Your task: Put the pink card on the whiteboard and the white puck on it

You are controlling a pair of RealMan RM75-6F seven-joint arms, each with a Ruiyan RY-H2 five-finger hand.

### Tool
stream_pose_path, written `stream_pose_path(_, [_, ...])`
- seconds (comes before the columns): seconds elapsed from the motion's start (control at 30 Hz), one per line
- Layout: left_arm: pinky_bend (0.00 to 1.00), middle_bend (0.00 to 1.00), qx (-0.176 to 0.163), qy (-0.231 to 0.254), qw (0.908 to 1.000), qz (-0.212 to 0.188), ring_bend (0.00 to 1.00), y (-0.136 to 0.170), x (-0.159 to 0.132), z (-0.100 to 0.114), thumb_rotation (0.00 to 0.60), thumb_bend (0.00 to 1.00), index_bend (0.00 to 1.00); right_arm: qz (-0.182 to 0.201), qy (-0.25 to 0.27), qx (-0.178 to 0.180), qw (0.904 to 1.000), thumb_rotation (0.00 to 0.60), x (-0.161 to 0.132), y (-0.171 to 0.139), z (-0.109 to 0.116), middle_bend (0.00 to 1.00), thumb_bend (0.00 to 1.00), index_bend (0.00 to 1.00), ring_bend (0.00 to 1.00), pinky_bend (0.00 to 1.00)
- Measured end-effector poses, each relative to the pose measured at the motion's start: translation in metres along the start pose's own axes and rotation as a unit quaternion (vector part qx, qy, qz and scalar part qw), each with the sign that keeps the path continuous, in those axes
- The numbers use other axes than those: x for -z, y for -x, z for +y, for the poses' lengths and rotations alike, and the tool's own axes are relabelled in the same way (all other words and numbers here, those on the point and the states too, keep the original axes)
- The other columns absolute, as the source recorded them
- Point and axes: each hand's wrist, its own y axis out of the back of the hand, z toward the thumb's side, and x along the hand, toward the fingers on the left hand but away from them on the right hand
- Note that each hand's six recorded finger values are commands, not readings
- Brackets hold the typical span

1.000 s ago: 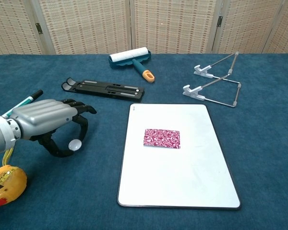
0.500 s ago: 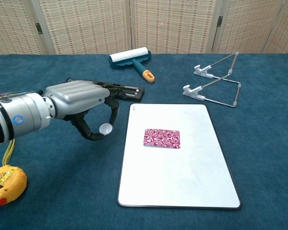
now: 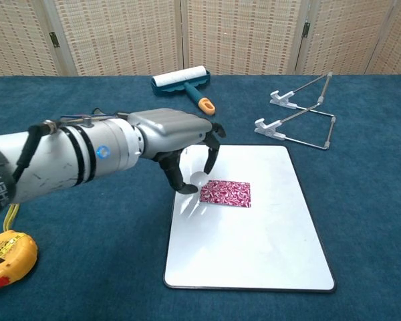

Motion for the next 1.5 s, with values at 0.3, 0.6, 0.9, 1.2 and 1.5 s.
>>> stream_pose_path(0.3, [0.00, 0.12, 0.022, -0.007, 0.9997, 0.003, 0.08, -0.023, -0.023, -0.004, 0.600, 0.35, 0.52, -0.006, -0.001, -0.003, 1.0000, 0.600, 0.005, 0.000, 0.000, 0.10, 0.37, 0.12, 0.09, 0.00])
stream_pose_path(0.6, [0.00, 0.12, 0.033, -0.013, 0.9991, 0.023, 0.08, -0.040, -0.029, -0.008, 0.600, 0.35, 0.52, -0.010, -0.003, -0.002, 0.9999, 0.600, 0.008, 0.000, 0.003, 0.10, 0.37, 0.12, 0.09, 0.00])
stream_pose_path(0.9, [0.00, 0.12, 0.037, -0.001, 0.9984, 0.042, 0.08, -0.050, -0.025, -0.009, 0.600, 0.35, 0.48, -0.011, -0.004, -0.002, 0.9999, 0.600, 0.008, 0.000, 0.003, 0.10, 0.37, 0.12, 0.09, 0.00])
stream_pose_path(1.2, [0.00, 0.12, 0.037, 0.017, 0.9987, 0.030, 0.06, -0.048, -0.030, -0.010, 0.600, 0.29, 0.18, -0.014, -0.007, 0.000, 0.9999, 0.600, 0.008, 0.000, 0.004, 0.10, 0.37, 0.12, 0.09, 0.00])
stream_pose_path(1.5, [0.00, 0.12, 0.008, 0.079, 0.9958, 0.045, 0.06, -0.035, -0.010, 0.007, 0.600, 0.29, 0.19, -0.011, -0.008, 0.000, 0.9999, 0.600, 0.007, 0.002, 0.005, 0.10, 0.37, 0.12, 0.09, 0.00])
